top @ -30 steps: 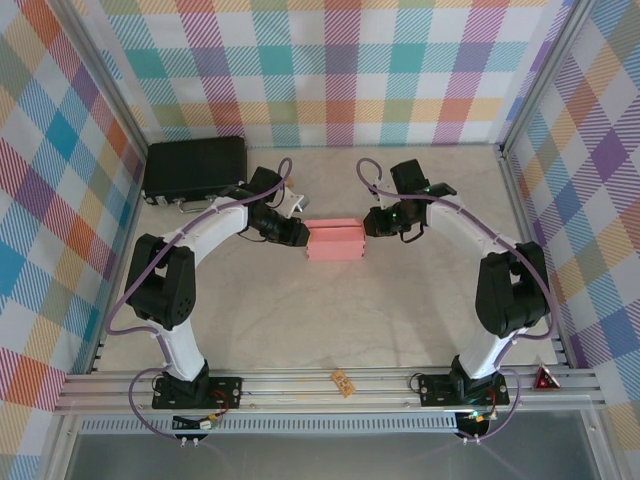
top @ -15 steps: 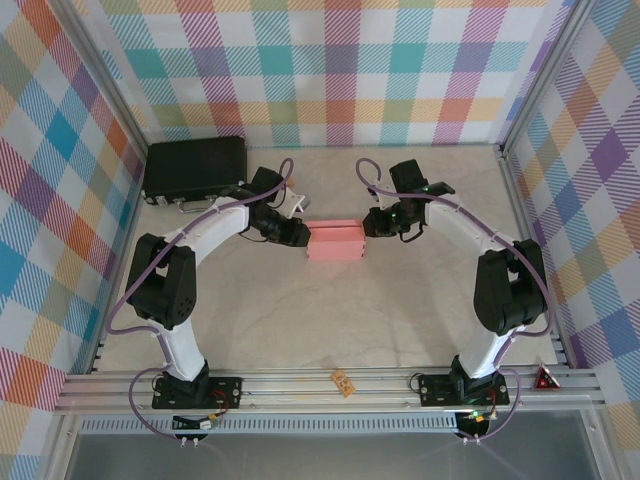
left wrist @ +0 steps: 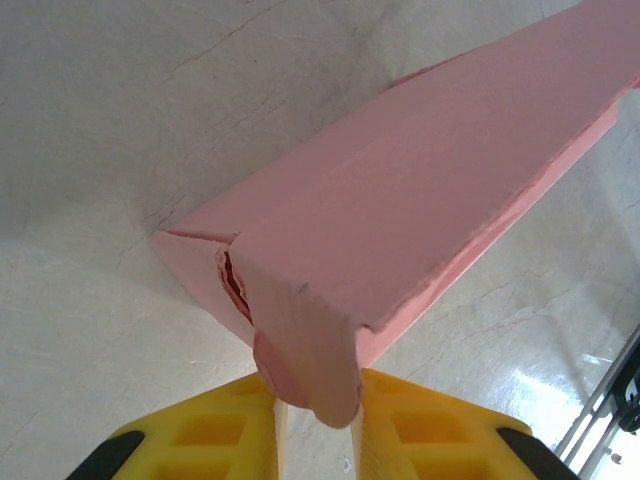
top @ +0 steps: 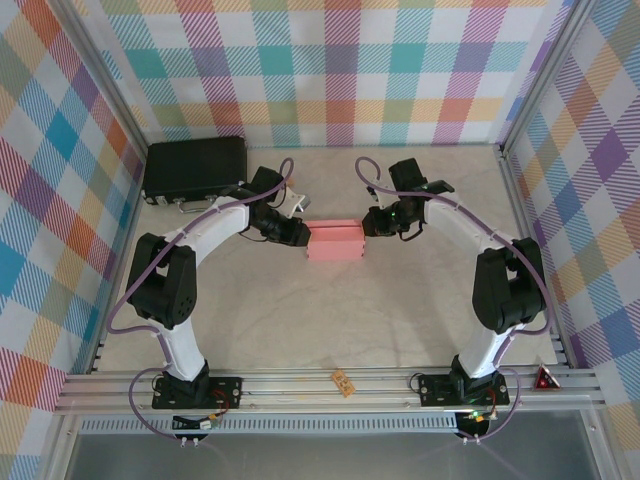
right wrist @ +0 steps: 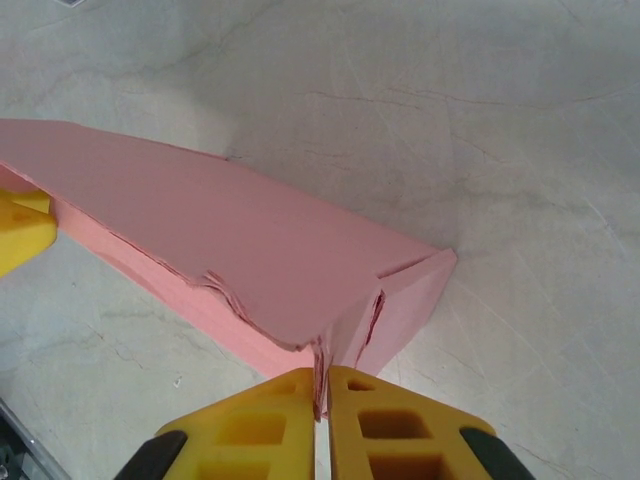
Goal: Fold the paper box
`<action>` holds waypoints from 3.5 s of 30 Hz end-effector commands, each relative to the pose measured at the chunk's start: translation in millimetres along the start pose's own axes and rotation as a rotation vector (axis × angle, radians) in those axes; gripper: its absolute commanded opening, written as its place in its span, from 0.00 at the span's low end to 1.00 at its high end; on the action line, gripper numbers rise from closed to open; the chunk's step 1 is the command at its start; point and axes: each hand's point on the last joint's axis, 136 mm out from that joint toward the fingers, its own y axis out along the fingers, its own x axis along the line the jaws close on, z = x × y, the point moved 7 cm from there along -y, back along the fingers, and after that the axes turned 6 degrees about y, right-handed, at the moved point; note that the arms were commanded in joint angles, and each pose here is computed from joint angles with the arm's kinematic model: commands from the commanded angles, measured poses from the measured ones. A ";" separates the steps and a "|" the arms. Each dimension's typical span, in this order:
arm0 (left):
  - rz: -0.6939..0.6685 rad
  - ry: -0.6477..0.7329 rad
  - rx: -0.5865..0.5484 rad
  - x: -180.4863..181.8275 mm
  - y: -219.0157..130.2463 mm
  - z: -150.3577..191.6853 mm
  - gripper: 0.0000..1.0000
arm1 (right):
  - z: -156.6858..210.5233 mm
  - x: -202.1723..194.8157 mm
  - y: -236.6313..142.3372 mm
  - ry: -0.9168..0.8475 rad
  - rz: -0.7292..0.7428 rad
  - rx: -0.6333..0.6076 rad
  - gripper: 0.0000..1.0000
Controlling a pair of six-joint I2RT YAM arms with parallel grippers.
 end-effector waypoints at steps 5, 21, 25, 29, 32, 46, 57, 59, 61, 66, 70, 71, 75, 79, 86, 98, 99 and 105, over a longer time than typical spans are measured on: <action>-0.006 0.013 0.031 -5.1 3.9 1.2 0.23 | 2.8 7.5 7.7 0.012 -0.047 0.052 0.12; -0.012 0.013 0.039 -4.7 2.7 3.4 0.23 | 14.5 -3.6 14.3 0.007 0.025 0.084 0.10; -0.011 0.019 0.033 -6.8 0.0 3.4 0.23 | 16.6 -3.9 16.0 0.005 0.028 0.089 0.10; -0.007 0.031 0.016 -10.8 -6.1 2.4 0.29 | 18.6 -5.2 17.2 0.008 0.036 0.094 0.10; 0.000 0.046 -0.014 -16.2 -14.2 -0.8 0.34 | 19.1 -5.5 18.0 0.008 0.038 0.096 0.10; 0.020 0.092 -0.140 -35.7 -46.9 -13.3 0.55 | 17.9 -4.5 19.5 0.006 0.034 0.096 0.10; 0.012 0.052 -0.089 -24.8 -31.1 -8.4 0.49 | 15.9 -2.6 18.3 -0.001 0.033 0.092 0.10; 0.028 0.044 -0.076 -23.8 -26.6 -7.1 0.46 | 15.4 -2.6 18.1 -0.001 0.032 0.091 0.10; 0.037 0.040 -0.067 -23.1 -23.3 -6.6 0.41 | 15.6 -2.8 18.3 0.000 0.034 0.092 0.10; 0.023 0.030 -0.055 -19.5 -19.2 -5.3 0.38 | 15.1 -2.3 18.6 -0.001 0.031 0.092 0.10; 0.022 0.022 -0.042 -17.3 -15.6 -3.4 0.33 | 14.6 -2.7 19.3 0.002 0.031 0.094 0.10; 0.017 0.021 -0.040 -16.3 -14.9 -3.0 0.32 | 14.6 -2.5 19.6 0.000 0.030 0.094 0.10; 0.000 0.011 -0.026 -12.5 -11.0 0.8 0.25 | 15.2 -2.5 20.1 0.003 0.030 0.099 0.10; -0.019 0.003 -0.010 -8.9 -8.0 5.2 0.21 | 15.6 -2.3 19.9 0.001 0.028 0.101 0.10; -0.045 0.000 -0.002 -6.1 -6.5 9.7 0.19 | 16.8 -0.9 18.5 -0.003 0.027 0.103 0.10; -0.056 -0.001 0.001 -3.7 -4.3 10.3 0.18 | 15.0 2.6 9.2 -0.023 0.039 0.061 0.18; -0.056 0.000 0.001 -3.8 -4.5 10.0 0.18 | 14.1 3.1 7.4 -0.024 0.039 0.051 0.22; -0.055 -0.001 0.006 -2.7 -2.5 10.7 0.18 | 12.1 7.1 -1.2 -0.048 0.031 0.004 0.32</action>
